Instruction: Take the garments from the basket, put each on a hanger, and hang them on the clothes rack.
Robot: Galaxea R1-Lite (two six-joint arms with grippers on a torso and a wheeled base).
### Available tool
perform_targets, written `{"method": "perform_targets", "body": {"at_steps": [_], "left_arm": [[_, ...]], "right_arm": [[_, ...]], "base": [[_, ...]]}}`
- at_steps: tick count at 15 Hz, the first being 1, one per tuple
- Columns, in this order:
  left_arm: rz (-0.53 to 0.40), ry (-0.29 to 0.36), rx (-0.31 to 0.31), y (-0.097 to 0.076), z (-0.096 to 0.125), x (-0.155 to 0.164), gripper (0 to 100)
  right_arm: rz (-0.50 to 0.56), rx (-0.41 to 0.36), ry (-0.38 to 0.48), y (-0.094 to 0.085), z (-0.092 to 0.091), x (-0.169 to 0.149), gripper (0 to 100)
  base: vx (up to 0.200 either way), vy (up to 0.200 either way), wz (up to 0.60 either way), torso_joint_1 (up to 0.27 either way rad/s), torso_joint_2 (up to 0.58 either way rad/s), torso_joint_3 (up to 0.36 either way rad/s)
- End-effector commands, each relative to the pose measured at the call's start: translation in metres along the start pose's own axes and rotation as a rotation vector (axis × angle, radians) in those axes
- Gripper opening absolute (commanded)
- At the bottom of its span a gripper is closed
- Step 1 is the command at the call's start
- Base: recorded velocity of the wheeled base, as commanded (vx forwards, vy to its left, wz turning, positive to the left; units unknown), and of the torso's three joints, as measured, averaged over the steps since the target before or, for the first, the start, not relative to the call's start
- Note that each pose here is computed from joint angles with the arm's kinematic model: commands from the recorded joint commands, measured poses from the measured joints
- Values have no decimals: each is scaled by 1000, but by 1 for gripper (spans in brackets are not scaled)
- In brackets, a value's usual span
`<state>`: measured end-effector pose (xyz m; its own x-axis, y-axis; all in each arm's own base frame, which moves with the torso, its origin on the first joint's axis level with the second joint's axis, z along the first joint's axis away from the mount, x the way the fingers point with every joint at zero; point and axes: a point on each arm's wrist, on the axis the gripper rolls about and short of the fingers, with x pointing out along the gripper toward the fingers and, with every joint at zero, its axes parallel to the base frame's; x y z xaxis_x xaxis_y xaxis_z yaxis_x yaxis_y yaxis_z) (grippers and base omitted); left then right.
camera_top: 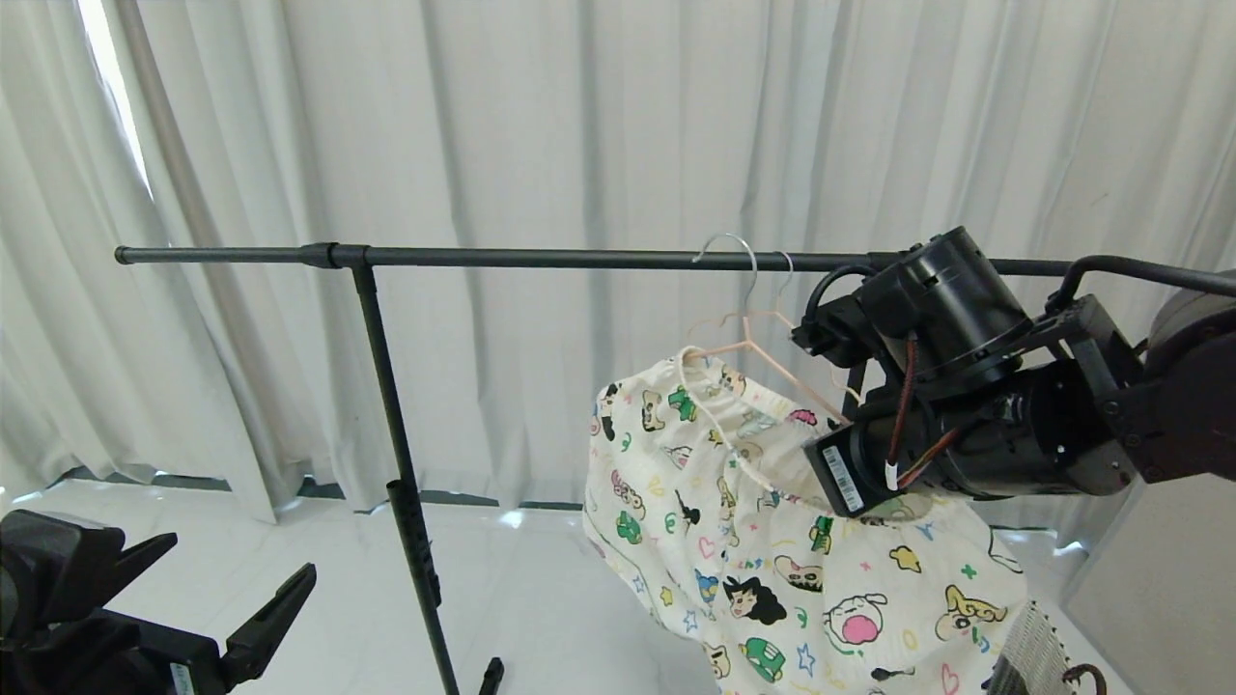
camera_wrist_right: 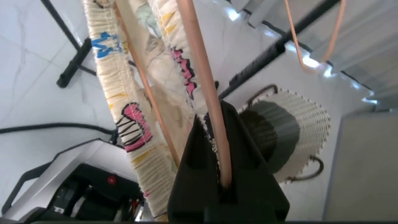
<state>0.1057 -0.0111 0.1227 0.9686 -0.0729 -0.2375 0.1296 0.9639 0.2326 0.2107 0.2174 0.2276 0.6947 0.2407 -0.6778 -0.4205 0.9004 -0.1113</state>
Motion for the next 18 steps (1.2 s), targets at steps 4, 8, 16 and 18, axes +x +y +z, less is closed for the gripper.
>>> {"method": "perform_targets", "body": {"at_steps": [4,8,16,18], "left_arm": [[1,0,0,0,0,0,100],[1,1,0,0,-1,0,100],[0,6,0,0,-1,0,100],[-11,0,3,-1,-1,-1,100]], "right_arm": [[-1,27,8,5,14,6,0],[-24,30,18,11,20,13,0],[-75,42,62,4,24,33,0],[-102,46,76,2,27,45,0]], "base": [[200,0,0,4,2,1],[200,0,0,4,-2,4],[25,0,0,0,0,0],[0,0,0,0,0,0]]}}
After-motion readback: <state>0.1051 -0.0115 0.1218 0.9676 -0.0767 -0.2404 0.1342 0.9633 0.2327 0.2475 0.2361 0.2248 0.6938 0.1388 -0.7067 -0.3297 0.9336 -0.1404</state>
